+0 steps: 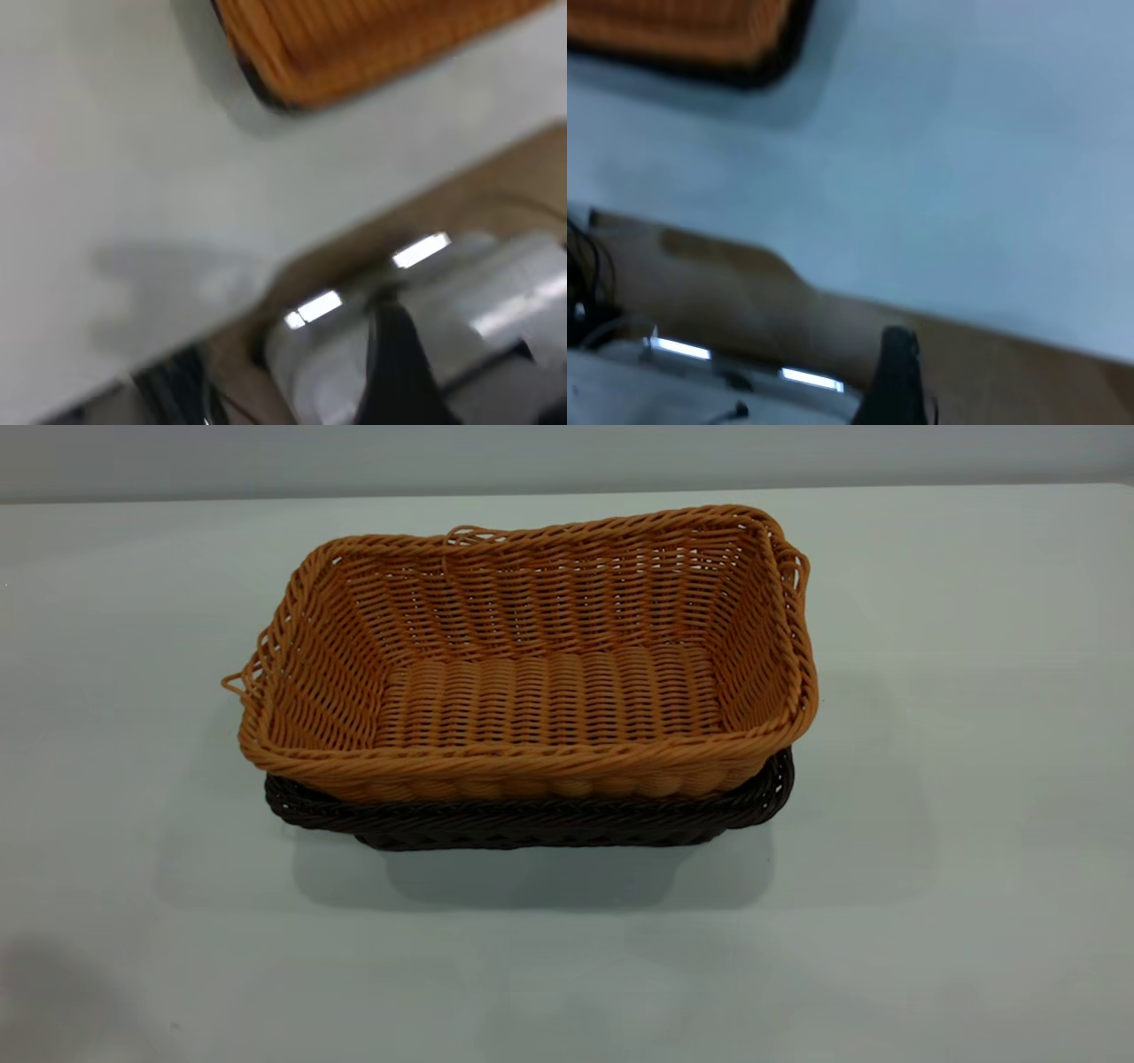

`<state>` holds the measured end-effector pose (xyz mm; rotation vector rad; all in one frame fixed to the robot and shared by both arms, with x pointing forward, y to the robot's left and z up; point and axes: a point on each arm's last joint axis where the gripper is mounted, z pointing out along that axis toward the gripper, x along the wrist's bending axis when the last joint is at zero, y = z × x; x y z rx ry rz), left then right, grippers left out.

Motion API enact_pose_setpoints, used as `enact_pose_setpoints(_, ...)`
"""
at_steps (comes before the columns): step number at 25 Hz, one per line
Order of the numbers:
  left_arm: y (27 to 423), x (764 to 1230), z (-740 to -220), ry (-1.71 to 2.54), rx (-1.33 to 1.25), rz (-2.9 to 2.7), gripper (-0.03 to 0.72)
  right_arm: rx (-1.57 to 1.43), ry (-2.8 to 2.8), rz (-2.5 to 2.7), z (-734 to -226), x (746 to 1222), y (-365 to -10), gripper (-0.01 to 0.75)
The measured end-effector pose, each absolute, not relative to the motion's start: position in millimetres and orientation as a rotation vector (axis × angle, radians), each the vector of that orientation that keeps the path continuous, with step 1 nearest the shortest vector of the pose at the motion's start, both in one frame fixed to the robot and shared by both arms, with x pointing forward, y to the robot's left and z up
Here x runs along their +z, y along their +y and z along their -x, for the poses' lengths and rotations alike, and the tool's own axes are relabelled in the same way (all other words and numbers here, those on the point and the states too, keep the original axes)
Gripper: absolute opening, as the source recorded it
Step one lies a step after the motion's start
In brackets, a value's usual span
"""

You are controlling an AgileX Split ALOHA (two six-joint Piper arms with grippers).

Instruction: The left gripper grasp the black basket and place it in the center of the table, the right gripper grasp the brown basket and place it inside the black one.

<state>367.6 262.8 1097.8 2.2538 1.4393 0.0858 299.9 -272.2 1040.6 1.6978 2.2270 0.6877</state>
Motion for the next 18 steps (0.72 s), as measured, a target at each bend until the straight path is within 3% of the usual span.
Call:
enact_pose_setpoints(8, 273, 1030, -312, 1.533, 0.032, -2.333, 0.4, 0.691, 2.224, -1.696, -292, 1025, -275, 0.583)
enact_pose_setpoints(18, 294, 1032, -269, 1.703, 0.511, -2.019, 0.4, 0.691, 2.224, -1.696, -292, 1025, -275, 0.543)
